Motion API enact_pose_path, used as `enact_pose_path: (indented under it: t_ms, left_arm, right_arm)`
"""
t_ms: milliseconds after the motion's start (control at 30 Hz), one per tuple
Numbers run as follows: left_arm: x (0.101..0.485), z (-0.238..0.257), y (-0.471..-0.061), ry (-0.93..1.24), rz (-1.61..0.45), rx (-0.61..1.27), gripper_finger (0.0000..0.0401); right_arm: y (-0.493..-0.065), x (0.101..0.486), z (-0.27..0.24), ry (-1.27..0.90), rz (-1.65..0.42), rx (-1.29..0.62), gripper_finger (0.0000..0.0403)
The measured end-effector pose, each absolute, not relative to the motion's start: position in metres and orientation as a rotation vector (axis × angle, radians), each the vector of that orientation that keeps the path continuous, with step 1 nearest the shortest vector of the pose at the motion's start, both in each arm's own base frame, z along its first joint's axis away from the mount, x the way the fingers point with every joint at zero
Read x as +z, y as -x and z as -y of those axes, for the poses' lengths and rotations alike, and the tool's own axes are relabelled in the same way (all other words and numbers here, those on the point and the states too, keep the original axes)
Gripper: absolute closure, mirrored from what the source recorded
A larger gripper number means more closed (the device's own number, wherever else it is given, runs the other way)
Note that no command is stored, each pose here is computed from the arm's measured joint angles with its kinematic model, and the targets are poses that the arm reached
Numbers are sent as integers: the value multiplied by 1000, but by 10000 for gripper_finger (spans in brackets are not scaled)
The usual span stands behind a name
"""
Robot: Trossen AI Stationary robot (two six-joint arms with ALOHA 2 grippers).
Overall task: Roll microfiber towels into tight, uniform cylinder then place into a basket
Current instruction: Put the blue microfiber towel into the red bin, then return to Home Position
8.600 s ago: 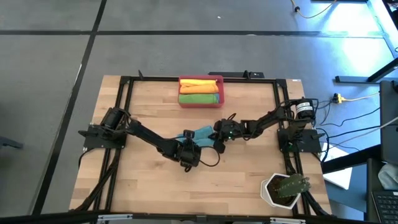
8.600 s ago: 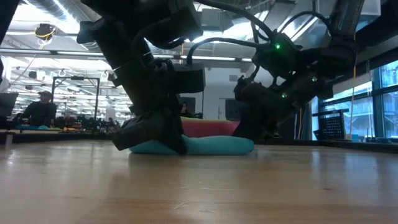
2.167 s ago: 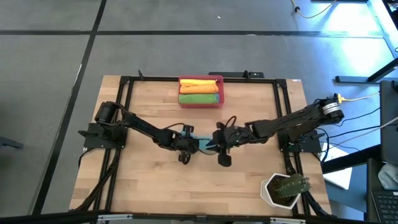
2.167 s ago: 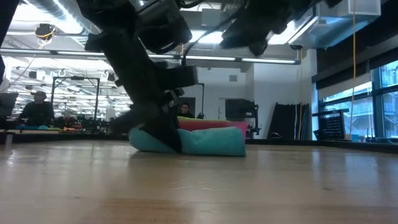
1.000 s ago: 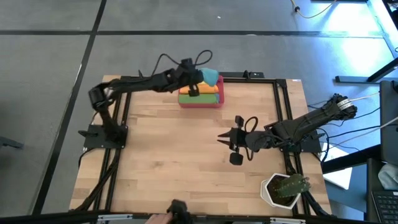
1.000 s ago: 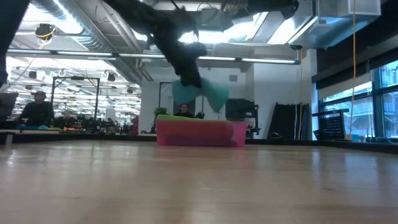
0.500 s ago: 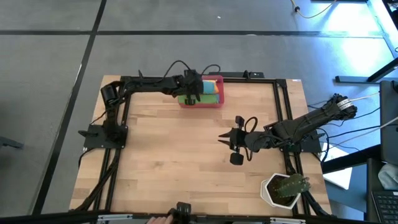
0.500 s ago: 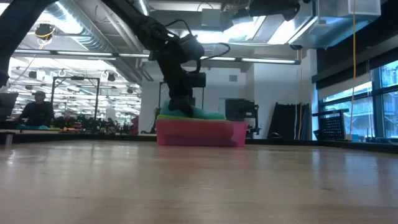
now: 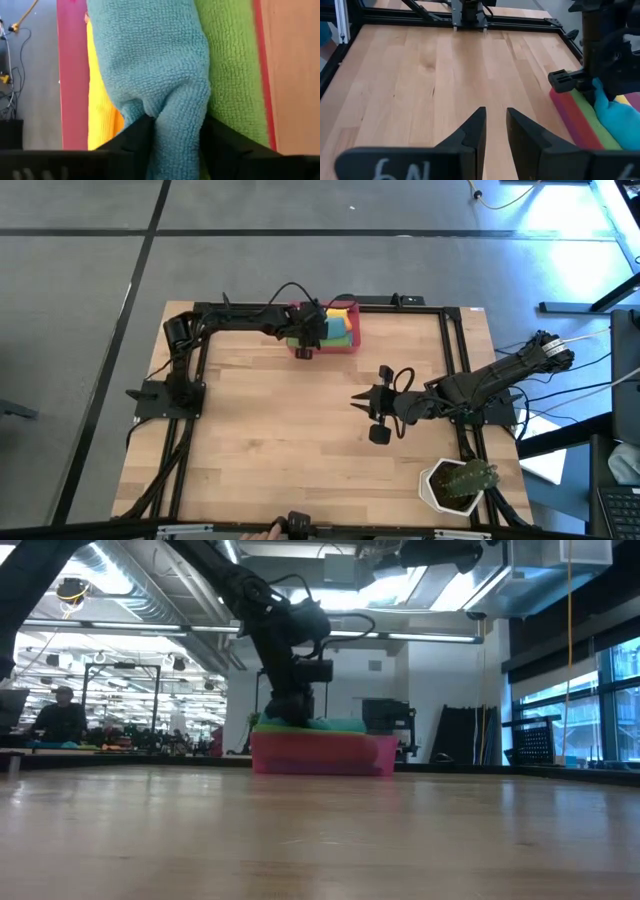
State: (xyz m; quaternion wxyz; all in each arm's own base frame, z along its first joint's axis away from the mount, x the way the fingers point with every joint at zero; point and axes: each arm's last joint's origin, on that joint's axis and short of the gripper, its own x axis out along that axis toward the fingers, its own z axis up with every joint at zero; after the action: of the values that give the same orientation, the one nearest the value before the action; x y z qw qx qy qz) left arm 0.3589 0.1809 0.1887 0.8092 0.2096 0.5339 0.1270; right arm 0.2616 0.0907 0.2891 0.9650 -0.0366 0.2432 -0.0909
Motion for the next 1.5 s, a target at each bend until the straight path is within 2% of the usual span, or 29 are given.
enact_pose_path:
  t_ms: [300, 600, 833, 967, 1100, 1300, 1500]
  left_arm:
    - [198, -172, -354, -421, -1162, 268, 178]
    - [228, -161, -347, -430, -1102, 293, 144]
    - [270, -139, -332, -374, -1000, 321, 146]
    - [315, -119, -309, -249, -811, 233, 158]
    - [359, -99, -282, -162, -609, 148, 173]
    - [399, -63, -245, -126, -454, 68, 182]
    - [417, -33, -214, -143, -340, 24, 188]
  right_arm:
    - [-261, 289, -91, 76, -496, -185, 325]
    - [-261, 289, -91, 74, -494, -185, 324]
    - [-261, 288, -91, 79, -497, -185, 324]
    - [-261, 287, -90, 101, -513, -176, 324]
    - [-253, 297, -88, 64, -500, -76, 324]
    - [-216, 328, -73, 70, -435, -59, 324]
    - [-177, 351, -58, 61, -361, -59, 324]
